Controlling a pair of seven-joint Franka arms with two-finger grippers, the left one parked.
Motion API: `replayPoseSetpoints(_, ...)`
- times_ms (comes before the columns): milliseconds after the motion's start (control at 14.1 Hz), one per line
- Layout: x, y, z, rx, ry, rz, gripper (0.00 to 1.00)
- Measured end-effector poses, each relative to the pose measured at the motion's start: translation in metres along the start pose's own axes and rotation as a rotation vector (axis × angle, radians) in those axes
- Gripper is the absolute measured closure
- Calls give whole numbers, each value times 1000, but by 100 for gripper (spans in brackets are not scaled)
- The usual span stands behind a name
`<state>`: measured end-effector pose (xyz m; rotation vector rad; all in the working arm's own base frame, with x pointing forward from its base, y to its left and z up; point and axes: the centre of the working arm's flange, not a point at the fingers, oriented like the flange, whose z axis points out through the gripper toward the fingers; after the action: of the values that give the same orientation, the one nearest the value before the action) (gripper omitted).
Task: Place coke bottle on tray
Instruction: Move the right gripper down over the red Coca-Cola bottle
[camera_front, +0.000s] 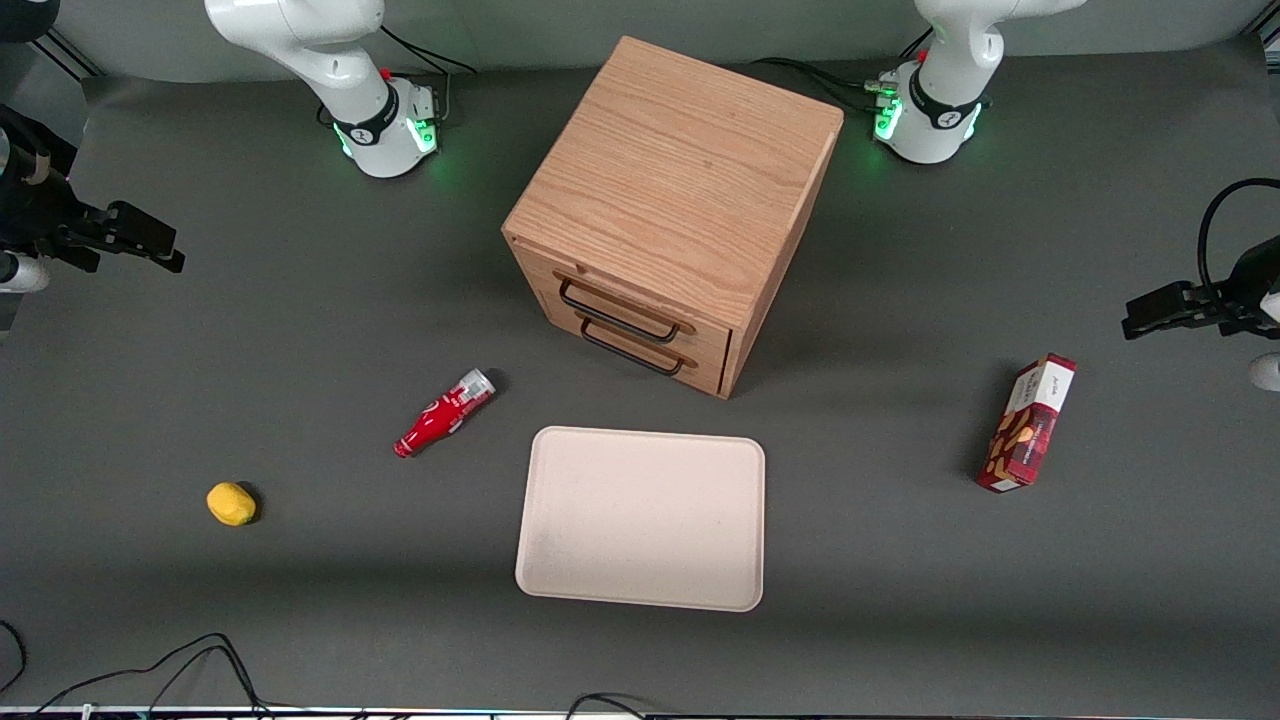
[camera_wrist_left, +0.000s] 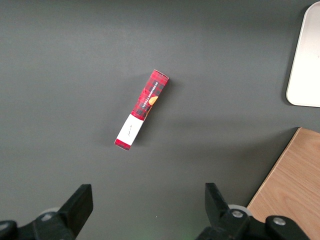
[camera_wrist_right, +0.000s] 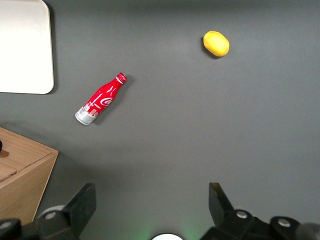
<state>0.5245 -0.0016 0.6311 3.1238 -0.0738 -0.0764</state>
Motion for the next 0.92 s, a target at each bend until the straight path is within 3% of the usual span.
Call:
replayPoseSetpoints(283,1,-3,0,1,0,-3,0)
replayPoseSetpoints(496,12,-18,13,32,-9,20,0)
replayPoseSetpoints(708,40,-63,52,61,-18,169,0)
replayPoseSetpoints(920,66,-119,119,57,-63,367,0)
